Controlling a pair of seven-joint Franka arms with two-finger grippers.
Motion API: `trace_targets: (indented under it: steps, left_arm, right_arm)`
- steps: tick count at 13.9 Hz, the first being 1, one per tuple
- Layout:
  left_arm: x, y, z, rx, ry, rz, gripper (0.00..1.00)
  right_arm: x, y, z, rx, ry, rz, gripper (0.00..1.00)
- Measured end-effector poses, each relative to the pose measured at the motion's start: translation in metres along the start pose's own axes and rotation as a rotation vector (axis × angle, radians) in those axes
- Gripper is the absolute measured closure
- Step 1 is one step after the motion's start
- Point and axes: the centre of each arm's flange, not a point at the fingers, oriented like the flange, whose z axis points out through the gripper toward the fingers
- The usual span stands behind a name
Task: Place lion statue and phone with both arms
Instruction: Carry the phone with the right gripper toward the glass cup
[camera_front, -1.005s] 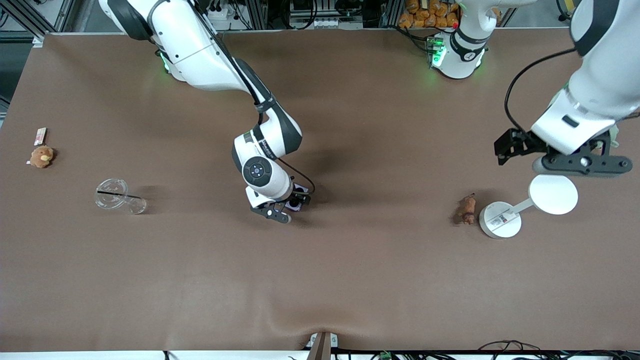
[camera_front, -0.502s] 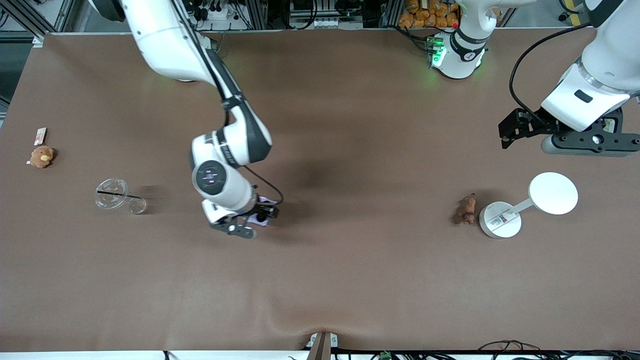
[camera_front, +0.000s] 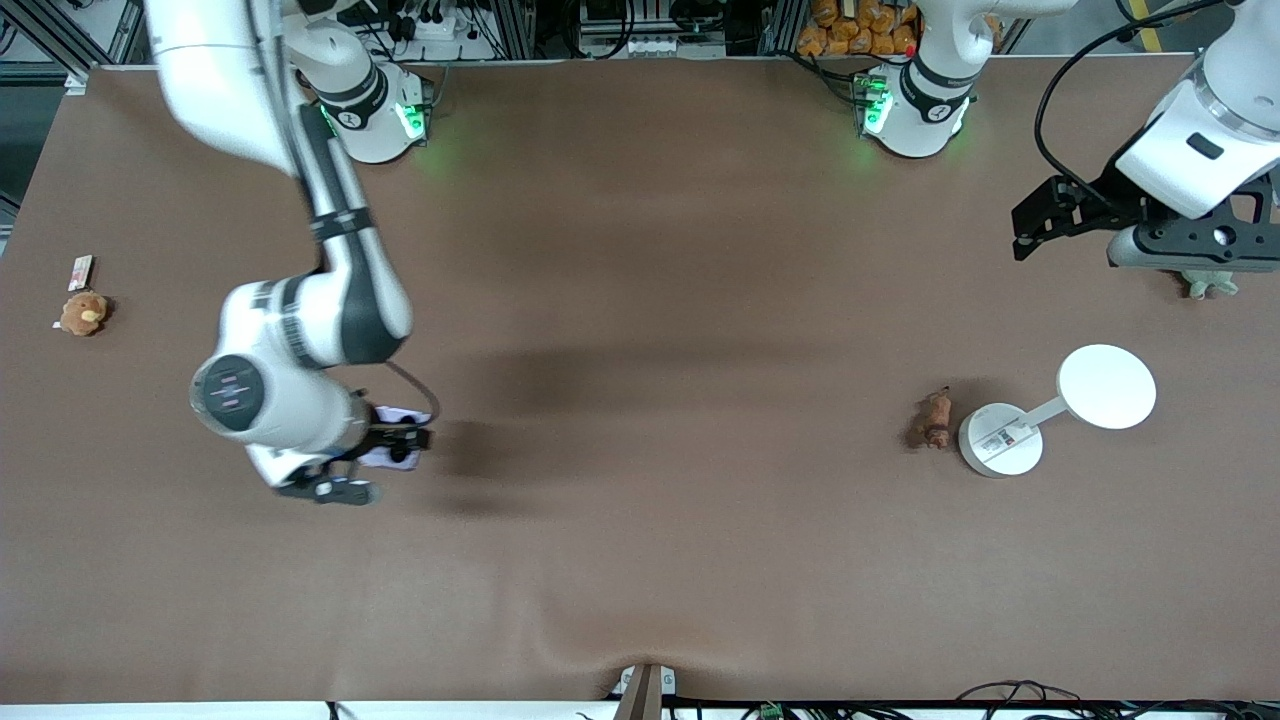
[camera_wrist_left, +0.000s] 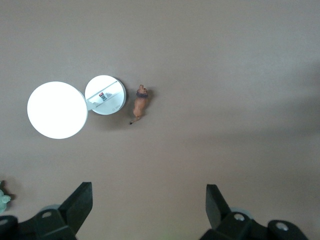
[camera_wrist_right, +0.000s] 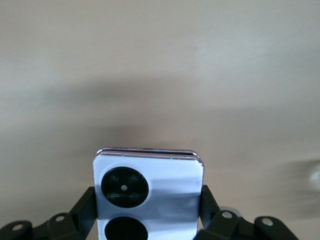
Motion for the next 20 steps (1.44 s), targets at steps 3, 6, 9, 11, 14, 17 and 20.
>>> trace_targets:
  steps: [3, 6, 9, 11, 14, 17, 20]
  left_arm:
    - [-0.006, 0.005, 0.003, 0.001, -0.008, 0.010, 0.00]
    - [-0.006, 0.005, 0.004, 0.002, -0.012, 0.010, 0.00]
    - [-0.006, 0.005, 0.005, 0.002, -0.014, 0.010, 0.00]
    - [-0.006, 0.005, 0.006, 0.002, -0.015, 0.010, 0.00]
    - [-0.006, 0.004, 0.006, 0.002, -0.016, 0.010, 0.00]
    - [-0.006, 0.003, 0.008, 0.003, -0.019, 0.008, 0.00]
    - [-0.005, -0.004, 0.011, 0.004, -0.029, -0.006, 0.00]
  right_arm:
    - [0.010, 0.076, 0.001, 0.010, -0.035, -0.020, 0.15]
    - [0.011, 0.130, 0.017, -0.002, -0.074, 0.004, 0.15]
    - [0.014, 0.143, 0.051, -0.018, -0.107, 0.017, 0.15]
    - [0.015, 0.142, 0.071, -0.028, -0.115, 0.013, 0.15]
    - [0.013, 0.142, 0.095, -0.036, -0.151, 0.013, 0.15]
    - [0.007, 0.142, 0.114, -0.041, -0.187, 0.015, 0.15]
    - [0.000, 0.140, 0.125, -0.037, -0.227, 0.013, 0.01]
